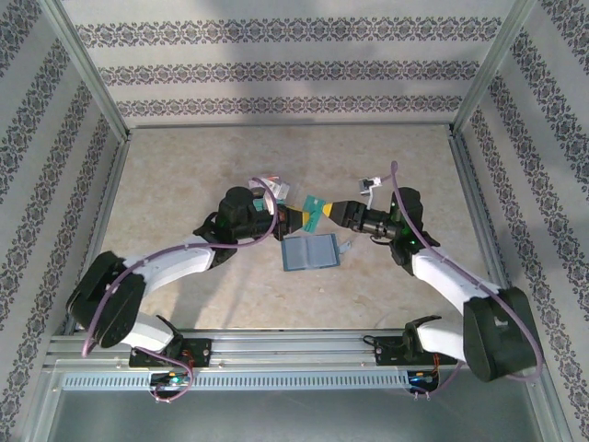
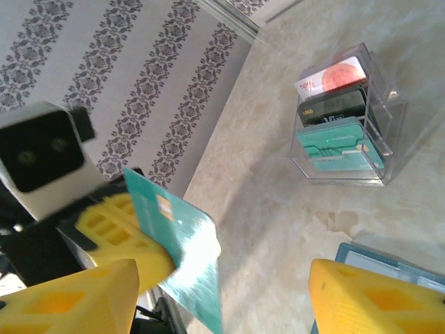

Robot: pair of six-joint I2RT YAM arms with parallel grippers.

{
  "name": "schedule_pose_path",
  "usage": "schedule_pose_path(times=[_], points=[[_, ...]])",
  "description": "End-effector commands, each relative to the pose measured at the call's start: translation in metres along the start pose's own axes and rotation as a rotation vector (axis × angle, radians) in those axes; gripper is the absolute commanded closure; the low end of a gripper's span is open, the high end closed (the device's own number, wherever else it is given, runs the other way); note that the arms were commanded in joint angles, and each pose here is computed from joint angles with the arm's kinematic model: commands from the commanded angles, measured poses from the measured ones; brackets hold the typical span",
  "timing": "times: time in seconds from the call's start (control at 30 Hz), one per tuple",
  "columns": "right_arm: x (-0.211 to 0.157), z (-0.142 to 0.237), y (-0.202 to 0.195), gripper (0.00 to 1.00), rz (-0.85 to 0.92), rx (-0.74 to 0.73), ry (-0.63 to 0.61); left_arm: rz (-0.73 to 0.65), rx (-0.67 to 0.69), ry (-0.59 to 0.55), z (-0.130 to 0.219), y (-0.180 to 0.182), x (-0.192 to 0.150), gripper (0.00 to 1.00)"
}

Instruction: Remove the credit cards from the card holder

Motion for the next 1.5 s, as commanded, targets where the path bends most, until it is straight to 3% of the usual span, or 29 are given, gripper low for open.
schedule_pose_path(times=[0.0,0.17,0.33,0.63,0.8,0.93,1.1,1.27,1.47], points=[[-0.005,0.011,0.012,0.33,0.115,-0.009,0.047,-0.217,0.05,0.196,0.015,-0.006,-0.012,1.0],[-0.005,0.025,0.033,0.35,0.235,-0.012,0.057,-0.385,0.033,0.381,0.032,-0.019,-0.02,1.0],[-0.011,0.03,0.057,0.38,0.342,0.037,0.109,-0.484,-0.057,0.451,0.045,-0.037,-0.022,1.0],[-0.033,0.017,0.092,0.38,0.536,0.086,0.265,-0.465,-0.162,0.528,0.047,-0.047,-0.025,1.0],[-0.036,0.01,0.091,0.41,0.543,0.092,0.305,-0.464,-0.214,0.541,0.049,-0.052,-0.028,1.0],[-0.038,0.006,0.096,0.55,0.546,0.146,0.324,-0.456,-0.214,0.556,0.048,-0.05,-0.029,1.0],[-0.043,0.001,0.106,0.63,0.567,0.229,0.35,-0.43,-0.214,0.591,0.045,-0.047,-0.031,1.0],[-0.047,-0.003,0.107,0.77,0.566,0.256,0.377,-0.424,-0.222,0.6,0.042,-0.046,-0.03,1.0],[-0.051,-0.003,0.105,1.0,0.575,0.251,0.389,-0.413,-0.223,0.611,0.038,-0.046,-0.027,1.0]])
Point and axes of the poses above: each hand's point on the last joint's axis, 136 mm out from that joint toward the fingers, its own z axis back along the fingers, its own y axis along the line the jaws close on, x = y × z, the point moved 7 cm from there along z, back along the fingers, and after that the axes turned 13 degrees about z, right-handed, at the moved point
